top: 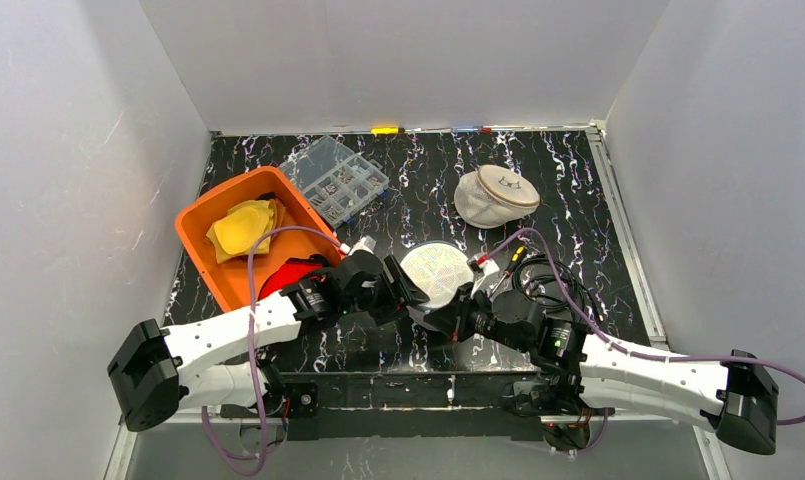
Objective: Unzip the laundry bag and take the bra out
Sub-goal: Unzip the laundry bag at the center of the board.
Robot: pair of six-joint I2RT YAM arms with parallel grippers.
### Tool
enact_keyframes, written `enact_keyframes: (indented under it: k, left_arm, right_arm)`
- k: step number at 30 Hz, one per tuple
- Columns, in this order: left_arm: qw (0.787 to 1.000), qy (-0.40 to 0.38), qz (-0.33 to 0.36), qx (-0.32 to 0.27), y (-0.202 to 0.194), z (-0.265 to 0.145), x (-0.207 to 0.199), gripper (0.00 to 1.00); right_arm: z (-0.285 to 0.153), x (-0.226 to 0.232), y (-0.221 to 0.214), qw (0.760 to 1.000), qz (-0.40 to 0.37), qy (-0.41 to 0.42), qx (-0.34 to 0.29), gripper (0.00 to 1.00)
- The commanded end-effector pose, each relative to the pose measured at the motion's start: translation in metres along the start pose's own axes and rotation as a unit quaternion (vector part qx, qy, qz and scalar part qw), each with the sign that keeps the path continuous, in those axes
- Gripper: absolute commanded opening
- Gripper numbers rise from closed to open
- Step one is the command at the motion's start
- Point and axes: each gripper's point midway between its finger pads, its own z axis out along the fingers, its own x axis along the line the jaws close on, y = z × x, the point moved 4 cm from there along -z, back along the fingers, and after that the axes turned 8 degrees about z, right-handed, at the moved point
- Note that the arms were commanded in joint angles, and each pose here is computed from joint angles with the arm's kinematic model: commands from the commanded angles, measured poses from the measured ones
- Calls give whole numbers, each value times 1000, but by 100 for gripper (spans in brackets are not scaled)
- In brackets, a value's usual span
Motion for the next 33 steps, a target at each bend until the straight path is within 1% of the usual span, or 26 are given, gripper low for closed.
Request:
enact_keyframes:
  k: [1,4,6,7,9,17,21,25,30,33]
  left_arm:
    - [999,4,0,-44,12,-5,-2,56]
    - [998,18,2,-55,15,-6,3,53]
    - [998,23,4,-59,16,-6,4,48]
    - [998,25,7,-60,17,-5,5,44]
    - [998,28,9,-61,17,-4,5,32]
    - [997,38,19,-64,19,-4,7,0]
    - [995,39,54,-73,24,-11,4,0]
    - [991,31,107,-70,31,-18,-7,0]
    - [986,-4,163,-40,41,-21,-23,0]
    - [983,-43,178,-5,44,-20,-31,0]
  right_arm:
    - [0,14,6,999,6,32,-17,1]
    - [-1,13,4,999,5,32,-17,1]
    - [-2,13,4,999,5,32,-17,1]
    - [-2,13,4,999,5,32,-16,1]
    - [-2,13,3,999,5,32,-15,1]
    - [-5,11,4,1000,2,25,-18,1]
    - [-13,7,11,999,-18,-6,-27,1]
    - [-27,1,21,998,-42,-39,-36,1]
    - [-41,-8,31,994,-50,-81,-52,1]
    - [-48,-16,34,992,-43,-102,-66,1]
